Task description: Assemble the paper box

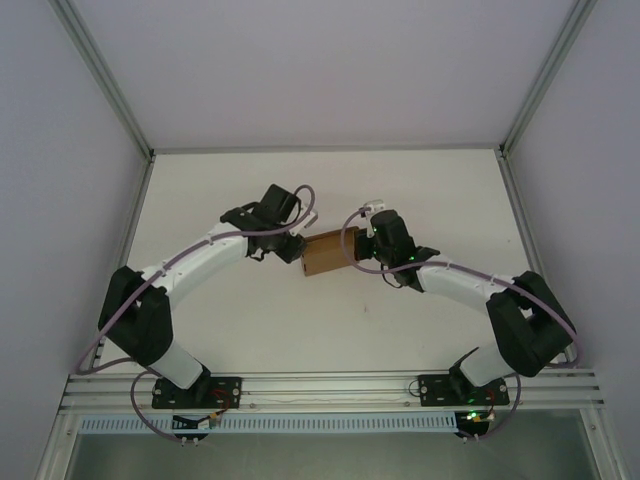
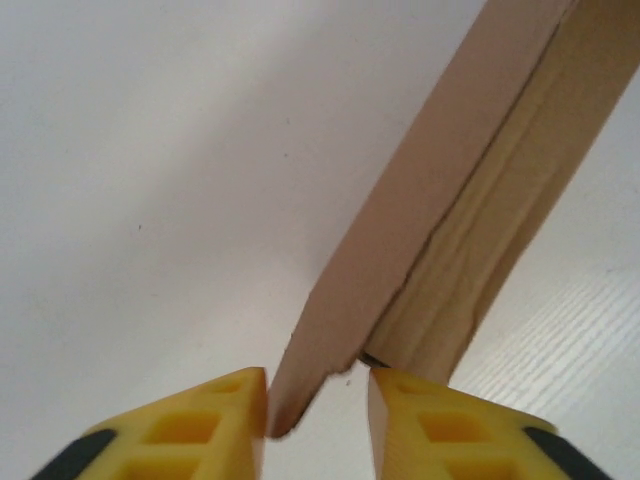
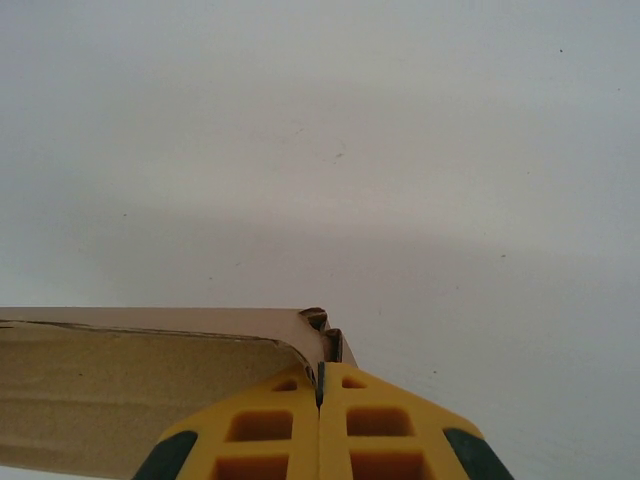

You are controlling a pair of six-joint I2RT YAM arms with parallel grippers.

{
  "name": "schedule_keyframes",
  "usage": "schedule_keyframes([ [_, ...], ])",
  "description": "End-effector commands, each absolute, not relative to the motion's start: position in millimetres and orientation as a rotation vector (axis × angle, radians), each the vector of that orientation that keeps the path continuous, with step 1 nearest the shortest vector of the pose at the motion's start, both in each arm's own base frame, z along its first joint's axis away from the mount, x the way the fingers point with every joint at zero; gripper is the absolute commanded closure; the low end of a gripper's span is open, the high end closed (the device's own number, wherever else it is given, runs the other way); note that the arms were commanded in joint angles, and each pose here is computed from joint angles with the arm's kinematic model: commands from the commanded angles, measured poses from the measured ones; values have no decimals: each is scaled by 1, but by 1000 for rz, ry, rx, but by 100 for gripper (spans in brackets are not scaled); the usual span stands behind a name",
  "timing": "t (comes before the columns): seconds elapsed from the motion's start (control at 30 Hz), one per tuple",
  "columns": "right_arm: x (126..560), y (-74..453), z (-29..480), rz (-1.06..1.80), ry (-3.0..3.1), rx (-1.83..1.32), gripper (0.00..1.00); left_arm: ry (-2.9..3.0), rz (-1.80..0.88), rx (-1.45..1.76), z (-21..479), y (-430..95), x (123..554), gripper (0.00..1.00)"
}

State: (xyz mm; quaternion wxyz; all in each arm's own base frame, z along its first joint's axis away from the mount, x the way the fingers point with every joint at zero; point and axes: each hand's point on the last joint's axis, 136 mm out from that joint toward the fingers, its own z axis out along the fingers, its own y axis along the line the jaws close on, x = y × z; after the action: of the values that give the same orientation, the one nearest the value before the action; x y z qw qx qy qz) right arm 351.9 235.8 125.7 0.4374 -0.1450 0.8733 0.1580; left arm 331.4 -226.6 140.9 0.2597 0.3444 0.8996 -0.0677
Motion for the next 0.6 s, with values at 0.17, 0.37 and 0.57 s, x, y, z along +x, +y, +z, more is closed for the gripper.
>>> schedule_keyframes([
  [0.17,316,220,66,298,2422,-444,100,2459,-195,898,142,-229,335,89],
  [0.37,318,217,69,244,2419,-436,100,2475,-248,801,148,-234,337,96],
  [0.57,315,206,71,122,2461,-258,100,2611,-318,394,139,-233,339,100],
])
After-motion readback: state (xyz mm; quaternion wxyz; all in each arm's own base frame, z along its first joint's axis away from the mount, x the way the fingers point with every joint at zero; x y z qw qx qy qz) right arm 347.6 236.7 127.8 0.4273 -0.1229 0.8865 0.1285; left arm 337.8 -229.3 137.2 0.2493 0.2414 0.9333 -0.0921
